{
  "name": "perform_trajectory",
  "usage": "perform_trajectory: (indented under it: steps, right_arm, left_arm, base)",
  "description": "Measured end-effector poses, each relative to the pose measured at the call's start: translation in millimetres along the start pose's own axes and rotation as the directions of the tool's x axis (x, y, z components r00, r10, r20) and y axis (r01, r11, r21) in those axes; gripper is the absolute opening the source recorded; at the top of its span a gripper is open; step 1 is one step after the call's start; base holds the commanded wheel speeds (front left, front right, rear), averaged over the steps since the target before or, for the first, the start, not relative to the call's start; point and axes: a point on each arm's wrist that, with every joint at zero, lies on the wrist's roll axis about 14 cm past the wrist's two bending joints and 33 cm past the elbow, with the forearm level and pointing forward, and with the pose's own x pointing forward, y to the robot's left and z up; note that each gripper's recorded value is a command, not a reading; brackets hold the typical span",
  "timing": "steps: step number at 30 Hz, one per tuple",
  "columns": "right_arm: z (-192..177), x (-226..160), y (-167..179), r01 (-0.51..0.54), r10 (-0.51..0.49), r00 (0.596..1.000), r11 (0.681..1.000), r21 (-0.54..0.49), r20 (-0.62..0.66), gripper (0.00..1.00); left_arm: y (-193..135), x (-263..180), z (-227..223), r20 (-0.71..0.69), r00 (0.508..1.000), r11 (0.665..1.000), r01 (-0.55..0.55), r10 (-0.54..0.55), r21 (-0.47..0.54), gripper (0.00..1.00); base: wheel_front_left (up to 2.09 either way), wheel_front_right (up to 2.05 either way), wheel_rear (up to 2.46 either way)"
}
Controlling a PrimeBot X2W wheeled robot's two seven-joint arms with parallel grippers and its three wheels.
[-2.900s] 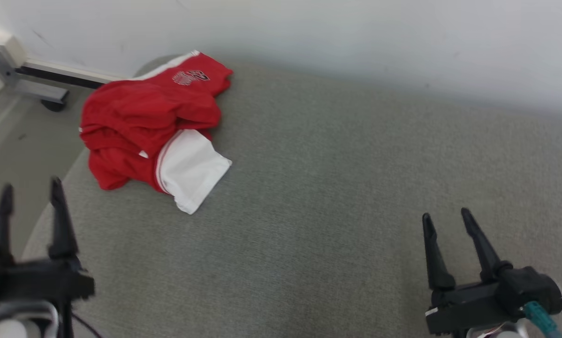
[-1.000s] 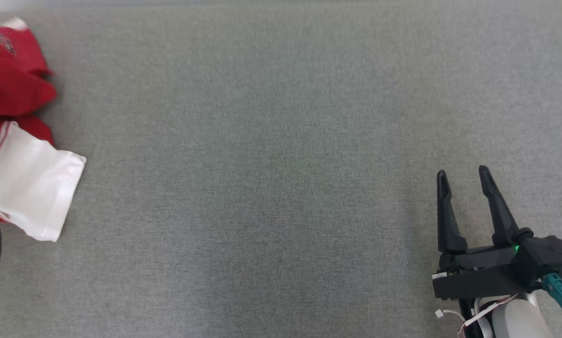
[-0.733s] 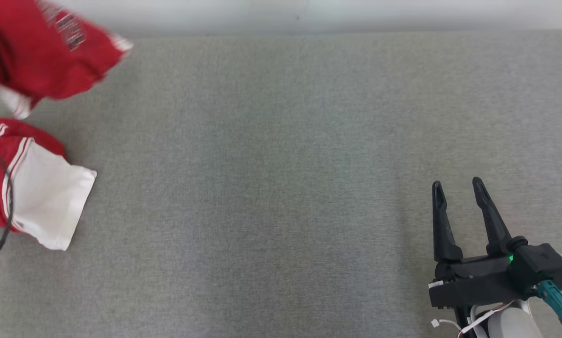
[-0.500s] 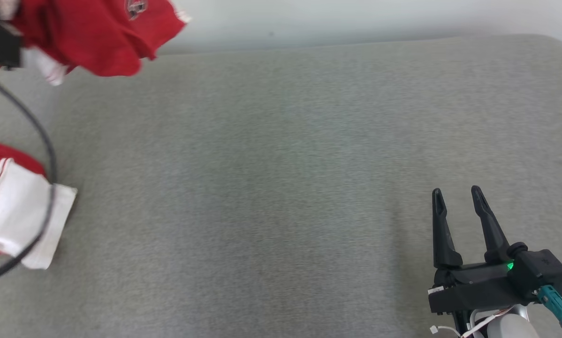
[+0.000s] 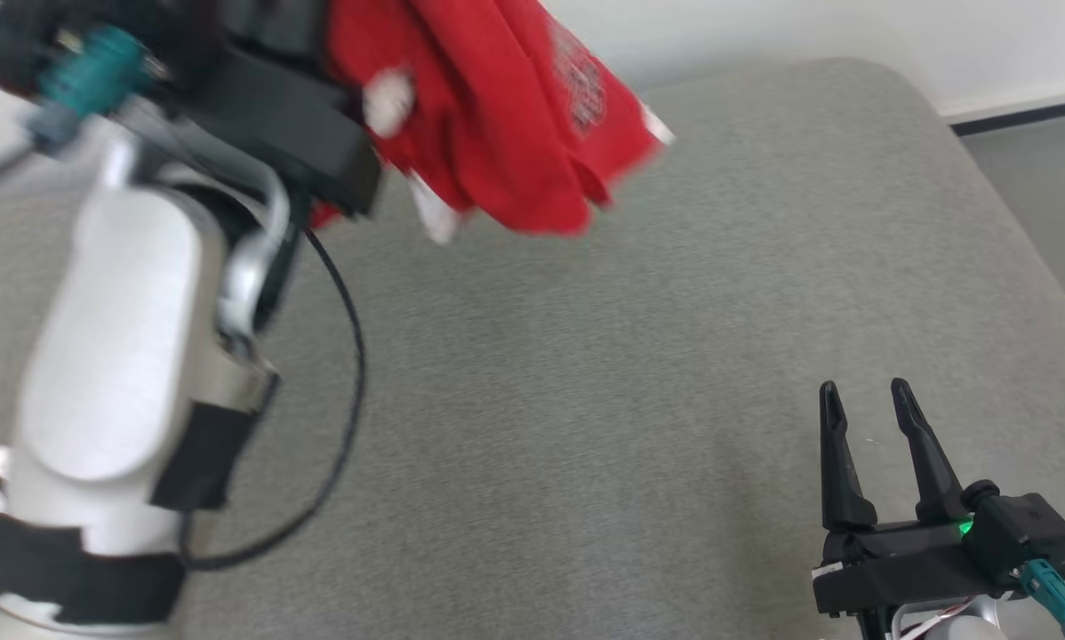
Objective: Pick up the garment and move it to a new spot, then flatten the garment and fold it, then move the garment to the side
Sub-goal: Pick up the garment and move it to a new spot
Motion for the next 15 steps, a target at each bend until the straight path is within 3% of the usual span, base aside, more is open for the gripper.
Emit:
perform_trajectory:
  steps: [8,15]
  right_arm:
    - [3.6,-10.4,-13.8,0.043,-0.043,0.999,0.999,-0.007,0.004,1.00]
    - [-1.0,-9.1,-13.4,0.042,-0.042,0.999,0.999,-0.010,-0.010,1.00]
  left_arm:
    - [-37.3,-28.6,-81.6,-0.152,0.988,0.983,-0.030,0.001,-0.183,0.00]
    - [-48.9,-106.2,-179.0,-0.401,0.915,0.953,-0.156,0.041,-0.260,0.00]
  base:
    - [0.00,0.00,0.00]
    - [0.00,0.00,0.00]
